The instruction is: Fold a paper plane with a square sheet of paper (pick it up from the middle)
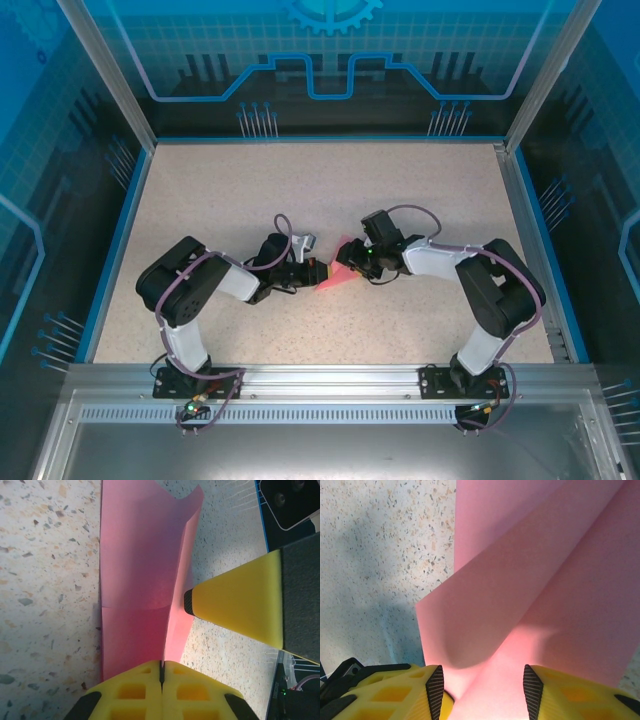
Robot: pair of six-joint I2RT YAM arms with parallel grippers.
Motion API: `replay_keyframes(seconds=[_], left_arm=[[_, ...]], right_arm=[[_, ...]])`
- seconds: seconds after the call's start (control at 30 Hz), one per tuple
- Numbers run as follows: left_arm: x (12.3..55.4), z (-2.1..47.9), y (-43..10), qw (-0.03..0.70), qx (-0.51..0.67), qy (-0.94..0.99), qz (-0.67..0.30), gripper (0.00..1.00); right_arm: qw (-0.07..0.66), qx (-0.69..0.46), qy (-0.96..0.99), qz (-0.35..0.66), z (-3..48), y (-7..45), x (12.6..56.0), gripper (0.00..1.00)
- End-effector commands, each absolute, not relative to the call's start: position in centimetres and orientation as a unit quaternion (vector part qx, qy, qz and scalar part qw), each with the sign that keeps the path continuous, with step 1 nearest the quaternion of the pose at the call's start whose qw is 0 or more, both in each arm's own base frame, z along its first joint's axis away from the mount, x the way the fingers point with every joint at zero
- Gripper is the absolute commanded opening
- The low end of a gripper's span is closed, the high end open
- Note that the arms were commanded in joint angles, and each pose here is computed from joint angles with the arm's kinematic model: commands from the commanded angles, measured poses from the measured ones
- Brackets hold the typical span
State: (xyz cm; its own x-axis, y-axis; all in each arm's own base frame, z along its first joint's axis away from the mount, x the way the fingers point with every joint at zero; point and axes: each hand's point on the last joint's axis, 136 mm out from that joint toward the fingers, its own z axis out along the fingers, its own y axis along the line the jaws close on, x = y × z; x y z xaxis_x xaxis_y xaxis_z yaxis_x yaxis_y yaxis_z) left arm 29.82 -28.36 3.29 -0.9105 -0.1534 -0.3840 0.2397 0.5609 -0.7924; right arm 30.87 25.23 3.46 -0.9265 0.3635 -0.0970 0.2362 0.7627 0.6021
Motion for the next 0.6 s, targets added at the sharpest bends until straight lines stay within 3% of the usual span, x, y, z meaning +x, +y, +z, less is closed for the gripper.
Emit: replay_keyframes(seconds=[0.0,0.57], left_arm=[[29.4,2.8,-28.1,0.195,0.014,0.858,-0.476,0.07],[29.2,2.3,-28.1,0.167,0.0,0.86,-0.482,0.13]], right_arm=[[0.104,0.172,0.934,0.296,3.5,25.3,31.7,0.48],[0.08,0.185,0.945,0.258,2.0,24.8,31.3,0.49]])
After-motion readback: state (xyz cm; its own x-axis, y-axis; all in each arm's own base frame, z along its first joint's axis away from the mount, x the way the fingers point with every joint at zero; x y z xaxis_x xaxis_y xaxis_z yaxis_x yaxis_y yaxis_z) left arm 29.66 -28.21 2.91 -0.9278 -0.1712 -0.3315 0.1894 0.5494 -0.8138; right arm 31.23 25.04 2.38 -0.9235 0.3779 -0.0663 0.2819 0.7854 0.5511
